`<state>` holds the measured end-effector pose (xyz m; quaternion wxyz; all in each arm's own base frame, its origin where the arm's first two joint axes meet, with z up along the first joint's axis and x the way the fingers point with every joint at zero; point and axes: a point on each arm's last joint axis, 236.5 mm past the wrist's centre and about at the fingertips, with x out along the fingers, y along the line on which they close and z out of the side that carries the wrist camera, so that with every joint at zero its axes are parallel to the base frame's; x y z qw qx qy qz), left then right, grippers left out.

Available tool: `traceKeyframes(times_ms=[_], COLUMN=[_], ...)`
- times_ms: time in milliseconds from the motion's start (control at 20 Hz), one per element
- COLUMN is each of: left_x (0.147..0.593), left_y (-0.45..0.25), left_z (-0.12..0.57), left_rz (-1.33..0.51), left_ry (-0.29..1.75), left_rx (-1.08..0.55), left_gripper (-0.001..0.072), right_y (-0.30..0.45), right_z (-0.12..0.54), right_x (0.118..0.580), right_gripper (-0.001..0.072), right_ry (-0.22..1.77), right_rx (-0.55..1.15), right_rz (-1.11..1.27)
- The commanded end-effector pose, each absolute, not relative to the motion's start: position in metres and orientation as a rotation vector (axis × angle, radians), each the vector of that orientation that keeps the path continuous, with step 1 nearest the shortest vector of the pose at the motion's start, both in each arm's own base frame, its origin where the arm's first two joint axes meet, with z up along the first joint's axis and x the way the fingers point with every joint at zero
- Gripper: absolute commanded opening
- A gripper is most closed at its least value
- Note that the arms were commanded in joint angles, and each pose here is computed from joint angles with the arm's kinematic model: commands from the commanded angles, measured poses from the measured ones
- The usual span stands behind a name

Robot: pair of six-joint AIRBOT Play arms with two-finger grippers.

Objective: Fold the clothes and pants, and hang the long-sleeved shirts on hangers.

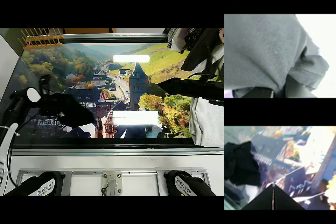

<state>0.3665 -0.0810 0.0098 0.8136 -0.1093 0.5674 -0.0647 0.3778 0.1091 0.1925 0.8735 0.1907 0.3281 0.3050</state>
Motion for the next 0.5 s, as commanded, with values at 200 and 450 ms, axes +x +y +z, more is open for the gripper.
traceKeyframes(times_ms=[200,450], left_x=[0.323,0.347], left_y=[-0.301,-0.252], left_z=[0.129,0.119], left_rz=[-0.712,-0.61], left_ry=[0.763,0.819], left_rx=[-0.108,0.006], left_gripper=[0.0009,0.0068], right_y=[0.075,0.075], right_z=[0.207,0.207], right_x=[0.382,0.383], right_gripper=[0.0014,0.0015], right_ry=[0.631,0.632], right_rx=[0.404,0.405], right_rz=[0.554,0.554])
